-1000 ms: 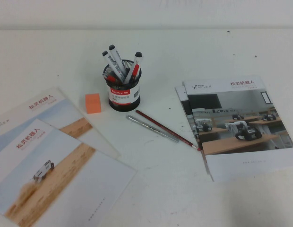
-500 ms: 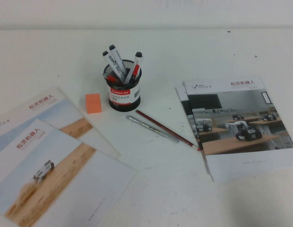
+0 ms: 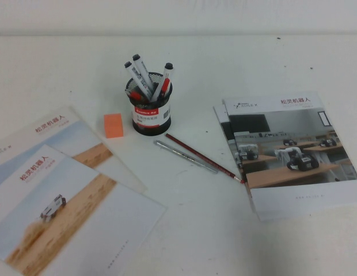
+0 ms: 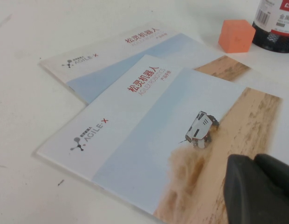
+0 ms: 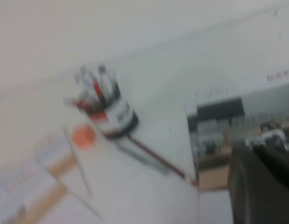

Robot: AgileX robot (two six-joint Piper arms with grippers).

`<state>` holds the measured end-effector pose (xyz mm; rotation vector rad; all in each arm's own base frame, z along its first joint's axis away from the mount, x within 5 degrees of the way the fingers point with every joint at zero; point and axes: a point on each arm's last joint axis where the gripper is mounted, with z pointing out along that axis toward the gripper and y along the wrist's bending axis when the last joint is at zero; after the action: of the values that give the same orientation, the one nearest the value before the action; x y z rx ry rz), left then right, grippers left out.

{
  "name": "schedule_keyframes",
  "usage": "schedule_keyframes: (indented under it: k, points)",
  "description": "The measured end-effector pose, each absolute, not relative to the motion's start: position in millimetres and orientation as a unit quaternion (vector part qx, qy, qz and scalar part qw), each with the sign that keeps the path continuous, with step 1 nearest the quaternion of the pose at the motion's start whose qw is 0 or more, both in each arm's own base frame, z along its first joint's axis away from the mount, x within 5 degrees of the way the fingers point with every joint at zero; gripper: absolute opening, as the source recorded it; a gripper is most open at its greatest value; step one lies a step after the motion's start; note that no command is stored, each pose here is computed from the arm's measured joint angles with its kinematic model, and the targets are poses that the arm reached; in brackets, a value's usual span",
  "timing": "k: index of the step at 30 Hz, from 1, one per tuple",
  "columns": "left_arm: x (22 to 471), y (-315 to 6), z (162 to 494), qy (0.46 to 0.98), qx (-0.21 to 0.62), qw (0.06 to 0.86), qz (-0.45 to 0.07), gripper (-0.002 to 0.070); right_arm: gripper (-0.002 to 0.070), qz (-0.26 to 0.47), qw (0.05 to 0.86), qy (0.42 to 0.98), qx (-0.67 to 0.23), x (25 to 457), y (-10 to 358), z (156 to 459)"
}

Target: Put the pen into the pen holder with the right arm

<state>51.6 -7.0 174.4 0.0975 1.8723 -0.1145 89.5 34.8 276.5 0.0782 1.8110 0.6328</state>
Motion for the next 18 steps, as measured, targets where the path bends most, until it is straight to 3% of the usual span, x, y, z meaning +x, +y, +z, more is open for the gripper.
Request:
schedule_keyframes:
  k: [6, 11, 18]
  points:
    - [52, -7, 174, 0.804, 0.042, 0.590, -0.049, -0.0001, -0.0020, 0.187, 0.465, 0.860, -0.093, 138, 41, 296]
    - [52, -7, 174, 0.804, 0.042, 0.590, -0.049, -0.0001, -0.0020, 0.144, 0.395, 0.892, -0.165, 178, 66, 310]
    - [52, -7, 174, 0.804, 0.042, 0.590, -0.049, -0.0001, -0.0020, 0.086, 0.270, 0.926, -0.249, 246, 125, 293]
